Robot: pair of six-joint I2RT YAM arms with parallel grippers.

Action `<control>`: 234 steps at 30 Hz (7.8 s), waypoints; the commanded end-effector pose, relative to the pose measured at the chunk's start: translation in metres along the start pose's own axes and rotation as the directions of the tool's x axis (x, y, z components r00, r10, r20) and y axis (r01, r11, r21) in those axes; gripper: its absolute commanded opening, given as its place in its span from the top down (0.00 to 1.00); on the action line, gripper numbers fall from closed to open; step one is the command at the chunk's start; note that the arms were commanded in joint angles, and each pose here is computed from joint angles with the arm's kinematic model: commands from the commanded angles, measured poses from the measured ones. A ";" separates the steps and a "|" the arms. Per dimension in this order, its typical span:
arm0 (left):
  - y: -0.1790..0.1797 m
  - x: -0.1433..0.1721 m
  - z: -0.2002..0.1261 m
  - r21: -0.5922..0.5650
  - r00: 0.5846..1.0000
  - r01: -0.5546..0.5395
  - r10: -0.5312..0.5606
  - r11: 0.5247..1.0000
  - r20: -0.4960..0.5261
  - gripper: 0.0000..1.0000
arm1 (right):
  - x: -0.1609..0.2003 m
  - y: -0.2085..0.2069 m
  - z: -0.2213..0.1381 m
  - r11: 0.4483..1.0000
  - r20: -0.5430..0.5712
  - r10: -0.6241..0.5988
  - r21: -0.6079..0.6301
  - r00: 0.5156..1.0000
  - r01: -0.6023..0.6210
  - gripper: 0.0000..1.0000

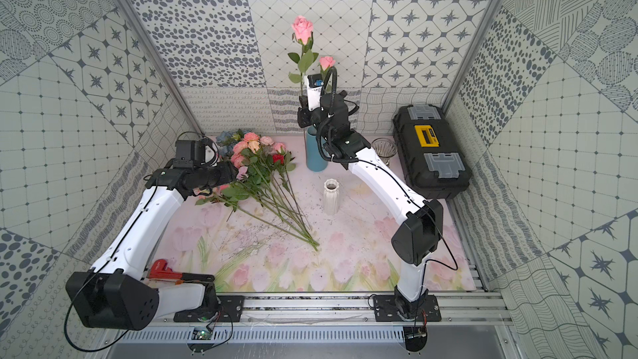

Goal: Place the pink flowers into the vase
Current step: Place the flower in the vase, then pick up the flower at the center of the board.

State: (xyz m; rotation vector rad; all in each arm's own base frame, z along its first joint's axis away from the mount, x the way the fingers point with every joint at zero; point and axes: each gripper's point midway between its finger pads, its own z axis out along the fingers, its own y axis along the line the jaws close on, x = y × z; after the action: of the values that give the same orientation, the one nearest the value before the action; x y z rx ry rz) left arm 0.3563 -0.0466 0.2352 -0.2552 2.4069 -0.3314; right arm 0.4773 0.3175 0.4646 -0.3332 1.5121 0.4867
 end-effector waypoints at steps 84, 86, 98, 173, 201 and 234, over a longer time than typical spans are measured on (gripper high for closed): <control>0.032 -0.007 -0.010 -0.107 0.997 0.061 -0.055 0.992 0.063 0.16 | 0.141 -0.054 0.072 0.984 -0.238 -0.132 0.082 0.962 0.156 0.60; 0.032 -0.008 -0.010 -0.108 0.996 0.065 -0.058 0.992 0.067 0.16 | 0.134 -0.052 0.066 0.986 -0.239 -0.123 0.078 0.963 0.145 0.55; 0.028 -0.006 0.000 -0.065 0.995 0.093 -0.090 0.994 0.043 0.19 | 0.085 -0.026 -0.012 0.998 -0.342 0.013 0.058 0.940 0.007 0.48; -0.025 0.005 0.197 -0.087 0.889 0.439 -0.447 0.894 -0.105 0.80 | 0.124 -0.001 -0.180 0.975 -0.525 0.208 0.038 0.826 -0.221 0.57; -0.023 -0.032 0.124 -0.076 0.926 0.377 -0.376 0.923 0.038 1.00 | 0.119 0.004 -0.173 0.969 -0.516 0.218 0.014 0.828 -0.246 0.56; -0.075 -0.089 -0.022 0.370 0.955 0.135 -0.220 0.919 0.198 1.00 | 0.114 0.021 -0.171 0.964 -0.526 0.169 -0.090 0.834 -0.252 0.54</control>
State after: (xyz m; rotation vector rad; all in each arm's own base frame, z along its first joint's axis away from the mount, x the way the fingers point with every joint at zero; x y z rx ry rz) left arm 0.4258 -0.0760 0.3085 -0.5259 2.0042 -0.7112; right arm 0.3147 0.2563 0.3282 -0.4183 2.1166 0.7153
